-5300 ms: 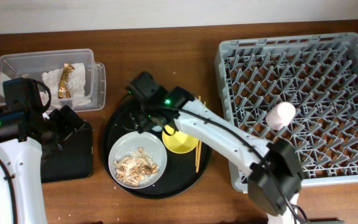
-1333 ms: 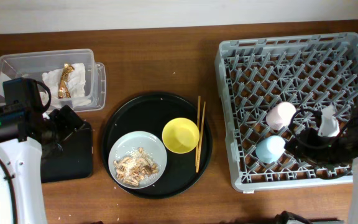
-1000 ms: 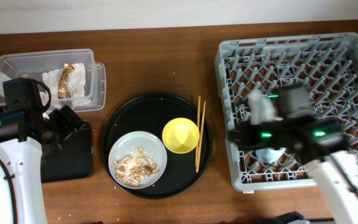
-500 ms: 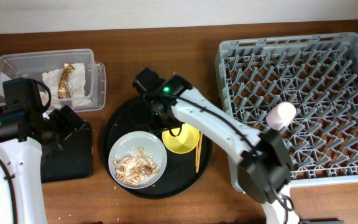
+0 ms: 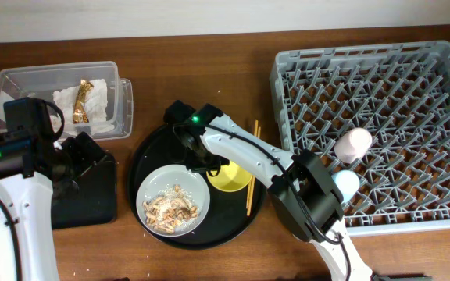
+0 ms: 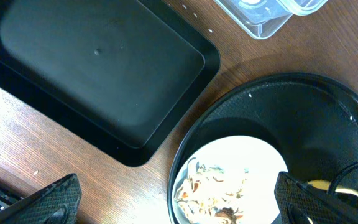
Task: Sort waste into correct bins and load items into the dishwasher rack
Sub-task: 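Reach the right gripper to the yellow bowl on the tray and grasp it, then carry the yellow bowl with the right gripper into the rack's back corner, release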
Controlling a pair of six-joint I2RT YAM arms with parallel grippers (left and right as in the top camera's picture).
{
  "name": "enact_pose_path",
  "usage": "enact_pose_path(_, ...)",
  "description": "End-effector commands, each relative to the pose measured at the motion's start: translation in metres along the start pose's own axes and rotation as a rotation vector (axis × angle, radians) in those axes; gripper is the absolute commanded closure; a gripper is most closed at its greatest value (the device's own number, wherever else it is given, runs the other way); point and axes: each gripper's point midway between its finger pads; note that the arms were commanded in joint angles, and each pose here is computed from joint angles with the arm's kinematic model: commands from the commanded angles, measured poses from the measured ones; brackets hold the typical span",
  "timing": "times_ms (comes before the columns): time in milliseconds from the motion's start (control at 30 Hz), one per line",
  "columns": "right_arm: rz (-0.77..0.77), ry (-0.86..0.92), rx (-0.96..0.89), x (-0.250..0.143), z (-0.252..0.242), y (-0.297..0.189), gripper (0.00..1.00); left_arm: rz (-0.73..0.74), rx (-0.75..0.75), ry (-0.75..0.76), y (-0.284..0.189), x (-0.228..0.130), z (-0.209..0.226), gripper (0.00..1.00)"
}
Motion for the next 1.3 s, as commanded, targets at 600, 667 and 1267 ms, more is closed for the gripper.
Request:
enact_pose_path(600,-0.373,-0.193,0.486,0.010,-0.078,-0.315,0.96,-0.002,0.008,-0.017,0.001,0.001,0.002,0.01)
enact_pose_path(667,-0.425,-0.142,0.503,0.006,-0.115,-0.334,0.96,-0.002,0.008,-0.017,0.001,0.001,0.002,0.01)
enact_pose_path(1267,-0.635,0.161,0.990,0.019,-0.357,-0.262,0.96,-0.002,0.008,-0.017,0.001,0.001,0.002,0.01)
Point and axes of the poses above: each gripper's point midway between its finger pads, its own y axis out along the fingers, its own z axis along the line the jaws close on, x = y × z, and after that the axes turned 4 degrees about -y, right-handed
